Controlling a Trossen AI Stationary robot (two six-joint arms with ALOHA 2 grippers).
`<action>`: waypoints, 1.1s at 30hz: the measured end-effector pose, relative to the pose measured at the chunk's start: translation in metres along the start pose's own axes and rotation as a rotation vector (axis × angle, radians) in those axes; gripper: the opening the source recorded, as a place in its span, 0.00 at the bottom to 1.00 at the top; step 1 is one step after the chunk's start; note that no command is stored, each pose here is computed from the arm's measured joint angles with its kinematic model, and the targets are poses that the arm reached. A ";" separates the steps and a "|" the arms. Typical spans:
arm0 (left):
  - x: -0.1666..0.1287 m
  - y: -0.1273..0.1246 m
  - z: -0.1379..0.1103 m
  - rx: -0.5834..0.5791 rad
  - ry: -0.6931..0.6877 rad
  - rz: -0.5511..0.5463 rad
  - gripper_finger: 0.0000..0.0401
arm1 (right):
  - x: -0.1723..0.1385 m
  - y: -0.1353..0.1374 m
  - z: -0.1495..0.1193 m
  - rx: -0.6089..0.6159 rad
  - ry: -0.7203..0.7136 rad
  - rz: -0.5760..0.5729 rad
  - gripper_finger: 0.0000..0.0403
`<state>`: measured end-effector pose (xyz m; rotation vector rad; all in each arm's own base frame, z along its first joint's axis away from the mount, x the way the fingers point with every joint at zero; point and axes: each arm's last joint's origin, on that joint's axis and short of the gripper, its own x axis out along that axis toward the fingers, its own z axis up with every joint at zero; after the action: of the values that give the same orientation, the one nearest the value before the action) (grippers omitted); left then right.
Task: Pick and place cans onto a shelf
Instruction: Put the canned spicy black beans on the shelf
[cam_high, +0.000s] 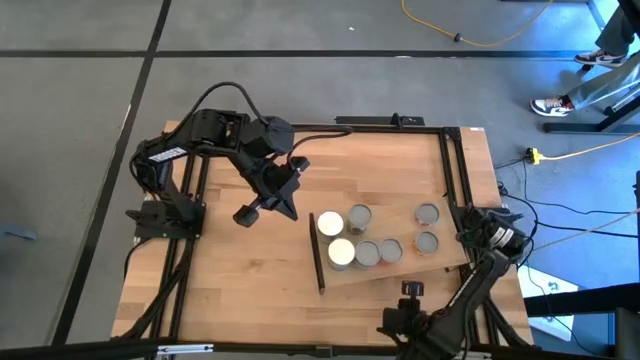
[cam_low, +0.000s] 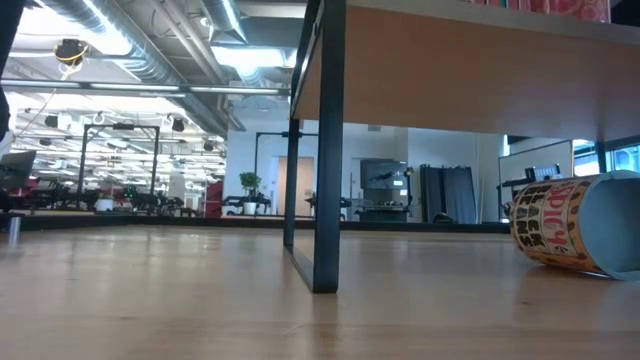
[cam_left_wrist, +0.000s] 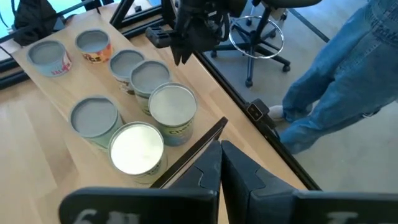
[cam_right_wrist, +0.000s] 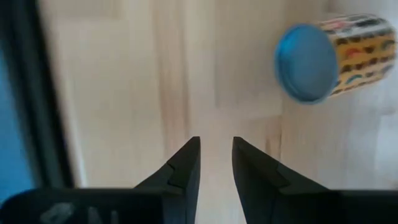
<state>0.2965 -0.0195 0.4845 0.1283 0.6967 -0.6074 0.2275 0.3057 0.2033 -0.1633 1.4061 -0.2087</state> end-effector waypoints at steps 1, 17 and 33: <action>0.000 0.000 0.000 -0.001 0.001 0.000 0.00 | 0.003 0.001 0.001 0.038 -0.016 -0.019 0.23; -0.008 -0.012 -0.006 -0.094 0.050 -0.025 0.00 | 0.025 0.006 -0.004 0.493 -0.282 -0.249 0.23; -0.034 -0.040 -0.012 -0.034 0.095 0.113 0.00 | 0.040 0.024 -0.028 0.347 -0.460 -0.381 0.23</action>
<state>0.2468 -0.0322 0.4999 0.1650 0.7859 -0.4831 0.2072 0.3197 0.1548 -0.1772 0.8552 -0.6818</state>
